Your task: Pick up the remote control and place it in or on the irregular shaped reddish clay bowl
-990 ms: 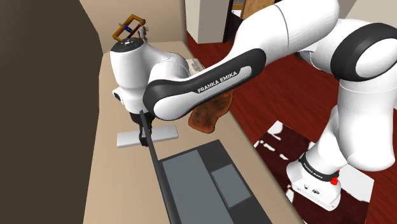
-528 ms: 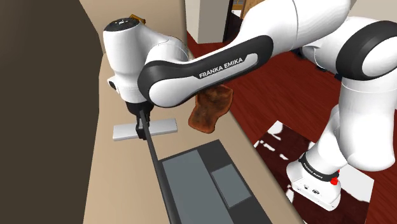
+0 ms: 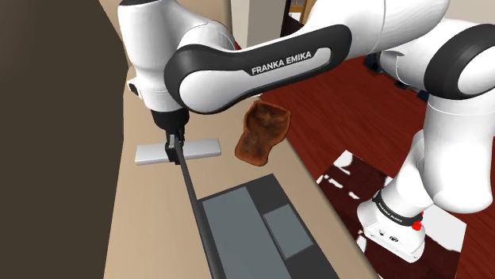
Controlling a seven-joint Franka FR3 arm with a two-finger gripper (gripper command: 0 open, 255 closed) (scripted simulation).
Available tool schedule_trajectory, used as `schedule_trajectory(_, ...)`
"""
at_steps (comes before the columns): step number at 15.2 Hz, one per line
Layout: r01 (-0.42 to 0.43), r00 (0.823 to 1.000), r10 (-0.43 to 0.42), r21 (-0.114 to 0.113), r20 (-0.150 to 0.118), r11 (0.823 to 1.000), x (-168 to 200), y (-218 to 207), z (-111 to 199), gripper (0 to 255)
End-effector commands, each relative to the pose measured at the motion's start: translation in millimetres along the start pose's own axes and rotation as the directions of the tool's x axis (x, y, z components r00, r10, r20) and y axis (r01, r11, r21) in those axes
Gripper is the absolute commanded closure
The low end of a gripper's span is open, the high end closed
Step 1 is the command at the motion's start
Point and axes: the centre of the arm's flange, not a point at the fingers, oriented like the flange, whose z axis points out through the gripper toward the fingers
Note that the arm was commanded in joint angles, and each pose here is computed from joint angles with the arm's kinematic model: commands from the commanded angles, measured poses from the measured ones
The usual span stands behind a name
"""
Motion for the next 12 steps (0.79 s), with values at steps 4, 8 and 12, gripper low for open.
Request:
schedule_trajectory(4, 0.0, 1.0, 0.0, 0.0, 0.0, 1.0, 0, 0, -27, 255)
schedule_trajectory(8, 0.0, 1.0, 0.0, 0.0, 0.0, 1.0, 1, 1, -48, 255)
schedule_trajectory(12, 0.0, 1.0, 0.0, 0.0, 0.0, 1.0, -10, 8, -63, 255)
